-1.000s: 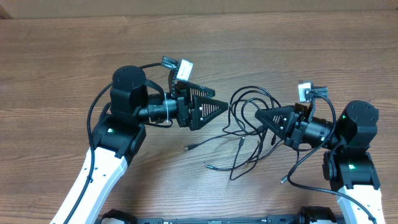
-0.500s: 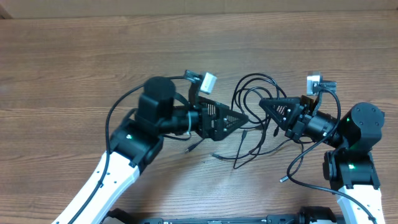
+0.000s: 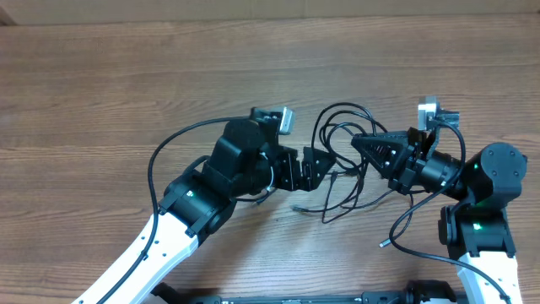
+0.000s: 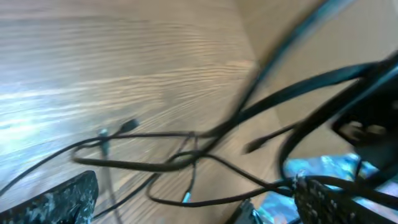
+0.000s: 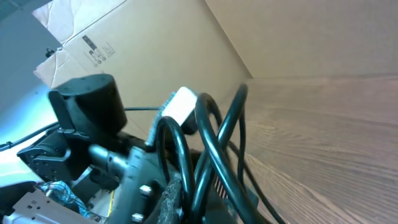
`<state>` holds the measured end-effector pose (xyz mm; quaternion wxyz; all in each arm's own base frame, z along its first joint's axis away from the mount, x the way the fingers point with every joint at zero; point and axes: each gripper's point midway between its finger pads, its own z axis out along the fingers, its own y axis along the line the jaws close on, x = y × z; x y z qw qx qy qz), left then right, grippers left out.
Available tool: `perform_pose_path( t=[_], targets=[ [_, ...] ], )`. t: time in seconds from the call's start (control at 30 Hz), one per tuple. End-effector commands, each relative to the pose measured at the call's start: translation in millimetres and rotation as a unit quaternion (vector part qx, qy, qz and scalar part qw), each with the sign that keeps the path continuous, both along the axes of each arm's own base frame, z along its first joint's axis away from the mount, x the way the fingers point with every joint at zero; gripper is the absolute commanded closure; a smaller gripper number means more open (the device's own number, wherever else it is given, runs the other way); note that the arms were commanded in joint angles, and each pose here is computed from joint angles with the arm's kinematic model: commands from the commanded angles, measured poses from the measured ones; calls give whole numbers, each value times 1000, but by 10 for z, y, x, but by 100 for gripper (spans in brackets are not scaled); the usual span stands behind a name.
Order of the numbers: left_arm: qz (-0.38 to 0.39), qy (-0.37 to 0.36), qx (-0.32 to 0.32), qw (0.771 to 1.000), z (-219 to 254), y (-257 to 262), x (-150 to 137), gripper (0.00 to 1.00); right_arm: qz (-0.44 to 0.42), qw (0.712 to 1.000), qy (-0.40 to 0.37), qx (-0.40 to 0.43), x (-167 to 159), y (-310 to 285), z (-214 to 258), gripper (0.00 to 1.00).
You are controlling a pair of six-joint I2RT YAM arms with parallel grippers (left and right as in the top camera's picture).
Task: Untangle cables
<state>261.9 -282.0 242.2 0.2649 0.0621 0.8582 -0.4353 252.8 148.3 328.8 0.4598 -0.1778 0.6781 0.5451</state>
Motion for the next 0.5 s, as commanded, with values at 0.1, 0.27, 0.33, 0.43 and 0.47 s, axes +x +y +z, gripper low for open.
perform_pose_path(
  t=[0.1, 0.27, 0.33, 0.43, 0.47],
  targets=[
    [82, 52, 65, 993, -321, 253, 87, 0, 6, 999, -26, 22, -78, 4, 266, 96],
    [56, 64, 53, 995, -329, 163, 37, 0, 8, 999, -29, 22, -86, 7, 280, 96],
    [44, 63, 40, 996, -288, 117, 18, 0, 7, 999, -27, 21, -80, 5, 259, 96],
    [20, 67, 22, 997, -230, 45, -43, 0, -5, 999, -41, 4, -30, -12, 193, 96],
    [11, 70, 17, 997, -216, 28, -70, 0, -16, 999, -37, 1, 9, -28, 157, 96]
  ],
)
